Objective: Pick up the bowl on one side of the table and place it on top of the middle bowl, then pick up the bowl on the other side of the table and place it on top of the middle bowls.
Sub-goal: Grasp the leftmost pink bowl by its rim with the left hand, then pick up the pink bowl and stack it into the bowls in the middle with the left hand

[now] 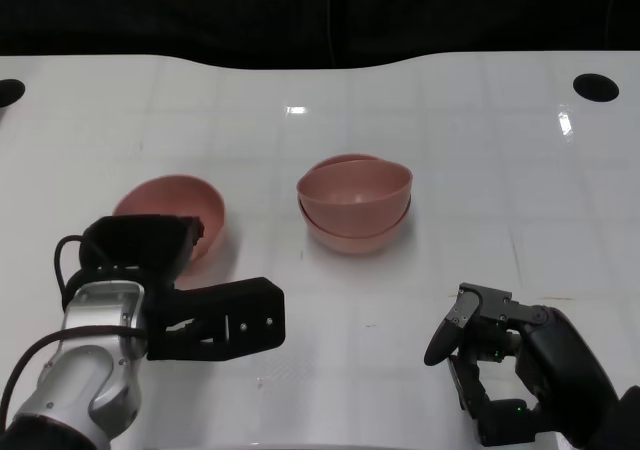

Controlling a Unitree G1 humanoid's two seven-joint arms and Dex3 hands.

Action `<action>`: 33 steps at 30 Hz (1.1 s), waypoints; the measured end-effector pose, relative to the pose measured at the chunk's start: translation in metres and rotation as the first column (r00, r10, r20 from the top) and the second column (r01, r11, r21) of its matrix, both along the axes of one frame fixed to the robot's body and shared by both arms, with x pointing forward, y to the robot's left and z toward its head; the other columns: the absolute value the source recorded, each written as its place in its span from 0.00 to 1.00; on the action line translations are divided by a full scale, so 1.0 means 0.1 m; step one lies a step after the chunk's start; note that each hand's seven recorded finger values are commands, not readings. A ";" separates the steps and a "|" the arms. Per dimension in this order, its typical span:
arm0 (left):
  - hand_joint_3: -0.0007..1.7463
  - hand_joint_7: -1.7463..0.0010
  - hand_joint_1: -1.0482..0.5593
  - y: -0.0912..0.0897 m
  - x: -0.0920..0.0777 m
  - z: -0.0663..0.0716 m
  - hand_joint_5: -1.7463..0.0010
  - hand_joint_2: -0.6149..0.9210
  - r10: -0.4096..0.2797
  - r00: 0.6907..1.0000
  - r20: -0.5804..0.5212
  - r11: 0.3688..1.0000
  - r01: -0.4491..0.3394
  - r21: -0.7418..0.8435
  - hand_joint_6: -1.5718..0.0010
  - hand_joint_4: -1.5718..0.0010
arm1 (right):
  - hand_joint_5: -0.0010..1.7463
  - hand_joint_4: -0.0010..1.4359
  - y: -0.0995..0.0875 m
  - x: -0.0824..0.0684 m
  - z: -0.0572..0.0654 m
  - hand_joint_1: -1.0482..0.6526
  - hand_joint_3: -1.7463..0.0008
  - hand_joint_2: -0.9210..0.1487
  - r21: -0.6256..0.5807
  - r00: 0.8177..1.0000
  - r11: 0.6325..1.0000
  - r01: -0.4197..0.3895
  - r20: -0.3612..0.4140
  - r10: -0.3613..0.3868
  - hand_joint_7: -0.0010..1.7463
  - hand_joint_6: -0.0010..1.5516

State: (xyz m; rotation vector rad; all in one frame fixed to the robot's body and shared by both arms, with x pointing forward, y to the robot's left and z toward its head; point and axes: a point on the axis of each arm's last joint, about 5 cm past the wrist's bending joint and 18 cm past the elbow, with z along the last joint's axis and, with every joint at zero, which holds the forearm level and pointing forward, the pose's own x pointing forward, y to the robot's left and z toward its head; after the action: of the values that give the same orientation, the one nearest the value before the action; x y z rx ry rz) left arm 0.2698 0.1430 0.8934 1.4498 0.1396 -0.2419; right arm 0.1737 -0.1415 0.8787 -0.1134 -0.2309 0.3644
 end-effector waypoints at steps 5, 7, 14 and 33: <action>0.20 0.40 0.42 0.03 0.03 -0.07 0.01 1.00 -0.065 0.995 0.080 0.998 0.065 0.011 0.53 0.50 | 1.00 0.63 0.00 0.00 0.00 0.53 0.19 0.49 -0.008 1.000 1.000 -0.001 -0.001 0.001 0.85 0.50; 0.22 0.29 0.42 0.05 0.03 -0.08 0.00 1.00 -0.078 0.991 0.106 0.997 0.079 -0.004 0.59 0.50 | 1.00 0.62 0.00 0.00 0.00 0.53 0.19 0.49 -0.008 1.000 1.000 -0.001 -0.001 0.001 0.85 0.50; 0.19 0.54 0.41 0.08 0.07 -0.05 0.00 1.00 -0.093 0.989 0.118 0.996 0.094 -0.004 0.51 0.54 | 1.00 0.62 0.00 0.00 0.00 0.53 0.19 0.48 -0.010 1.000 1.000 -0.001 -0.001 0.001 0.84 0.51; 0.10 0.40 0.44 0.04 0.11 0.38 0.00 0.99 -0.178 0.897 0.404 0.981 0.194 0.003 0.48 0.44 | 1.00 0.61 0.00 0.00 -0.01 0.52 0.19 0.48 -0.011 1.000 1.000 0.000 0.001 0.000 0.83 0.50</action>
State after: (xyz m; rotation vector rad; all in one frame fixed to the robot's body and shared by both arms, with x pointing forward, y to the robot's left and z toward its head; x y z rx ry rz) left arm 0.2804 0.1466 0.9311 1.4468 -0.3415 -0.0950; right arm 0.1733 -0.1414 0.8779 -0.1240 -0.2299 0.3658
